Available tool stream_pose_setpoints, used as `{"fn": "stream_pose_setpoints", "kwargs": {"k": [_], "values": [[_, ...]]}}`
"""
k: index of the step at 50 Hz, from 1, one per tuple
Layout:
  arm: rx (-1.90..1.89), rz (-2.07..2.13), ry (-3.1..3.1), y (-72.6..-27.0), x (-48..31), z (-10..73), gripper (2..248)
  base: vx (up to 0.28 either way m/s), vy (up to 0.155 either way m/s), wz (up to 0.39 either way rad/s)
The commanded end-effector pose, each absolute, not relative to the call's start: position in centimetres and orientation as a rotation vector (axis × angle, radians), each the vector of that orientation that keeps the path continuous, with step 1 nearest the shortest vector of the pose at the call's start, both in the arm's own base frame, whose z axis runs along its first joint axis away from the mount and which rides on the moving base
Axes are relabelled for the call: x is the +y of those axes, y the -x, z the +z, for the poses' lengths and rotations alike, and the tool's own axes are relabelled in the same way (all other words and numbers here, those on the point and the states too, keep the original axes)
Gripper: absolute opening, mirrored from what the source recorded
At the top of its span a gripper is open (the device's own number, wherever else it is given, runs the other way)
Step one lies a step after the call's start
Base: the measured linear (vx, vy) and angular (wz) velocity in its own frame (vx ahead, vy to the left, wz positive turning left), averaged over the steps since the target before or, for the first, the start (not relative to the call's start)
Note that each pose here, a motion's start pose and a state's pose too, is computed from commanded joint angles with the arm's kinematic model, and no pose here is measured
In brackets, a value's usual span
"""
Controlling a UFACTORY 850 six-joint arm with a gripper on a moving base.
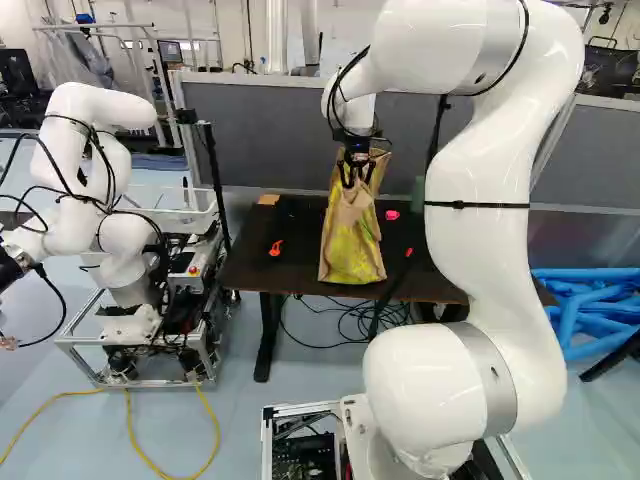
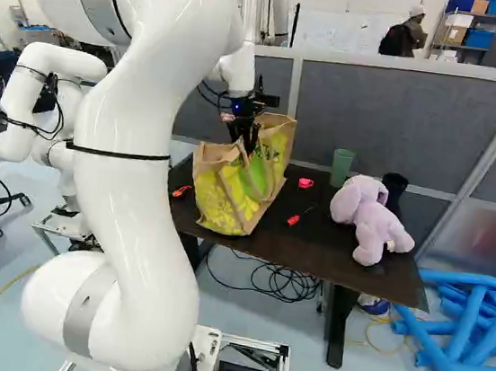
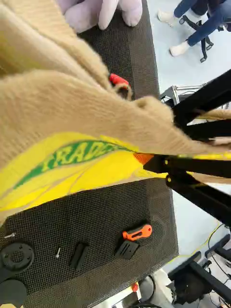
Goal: Pick up the bag on the ground and place it on the table
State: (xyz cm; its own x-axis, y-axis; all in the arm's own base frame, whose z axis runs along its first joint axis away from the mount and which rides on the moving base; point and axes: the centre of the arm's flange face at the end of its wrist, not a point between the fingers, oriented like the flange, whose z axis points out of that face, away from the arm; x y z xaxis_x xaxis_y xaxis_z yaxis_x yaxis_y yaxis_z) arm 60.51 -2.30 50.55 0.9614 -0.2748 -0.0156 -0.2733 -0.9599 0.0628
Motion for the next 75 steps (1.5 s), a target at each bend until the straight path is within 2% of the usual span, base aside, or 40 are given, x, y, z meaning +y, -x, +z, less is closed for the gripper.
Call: {"fn": "stream_pose_setpoints", "kwargs": {"k": [3,4,8,9,14,15,19,20,24,25,29,30,75], "values": [[-0.427,-0.037,-3.052,-60.5,-2.3,50.6,51,0.0,0.0,0.0],[-0.427,-0.037,-3.052,-60.5,-2.3,50.6,86,0.0,0.0,0.0],[-0.427,-0.037,-3.052,-60.5,-2.3,50.6,86,0.0,0.0,0.0],[-0.427,-0.037,-3.052,-60.5,-2.3,50.6,119,0.0,0.0,0.0],[-0.427,-0.037,-3.052,-60.5,-2.3,50.6,119,0.0,0.0,0.0],[-0.427,-0.037,-3.052,-60.5,-2.3,50.6,154,0.0,0.0,0.0],[-0.427,-0.037,-3.052,-60.5,-2.3,50.6,154,0.0,0.0,0.0],[-0.427,-0.037,-3.052,-60.5,-2.3,50.6,190,0.0,0.0,0.0],[-0.427,-0.037,-3.052,-60.5,-2.3,50.6,190,0.0,0.0,0.0],[-0.427,-0.037,-3.052,-60.5,-2.3,50.6,227,0.0,0.0,0.0],[-0.427,-0.037,-3.052,-60.5,-2.3,50.6,227,0.0,0.0,0.0],[-0.427,-0.037,-3.052,-60.5,-2.3,50.6,247,0.0,0.0,0.0],[-0.433,0.012,-3.052,-58.8,-2.2,55.8,247,0.0,0.0,0.0]]}}
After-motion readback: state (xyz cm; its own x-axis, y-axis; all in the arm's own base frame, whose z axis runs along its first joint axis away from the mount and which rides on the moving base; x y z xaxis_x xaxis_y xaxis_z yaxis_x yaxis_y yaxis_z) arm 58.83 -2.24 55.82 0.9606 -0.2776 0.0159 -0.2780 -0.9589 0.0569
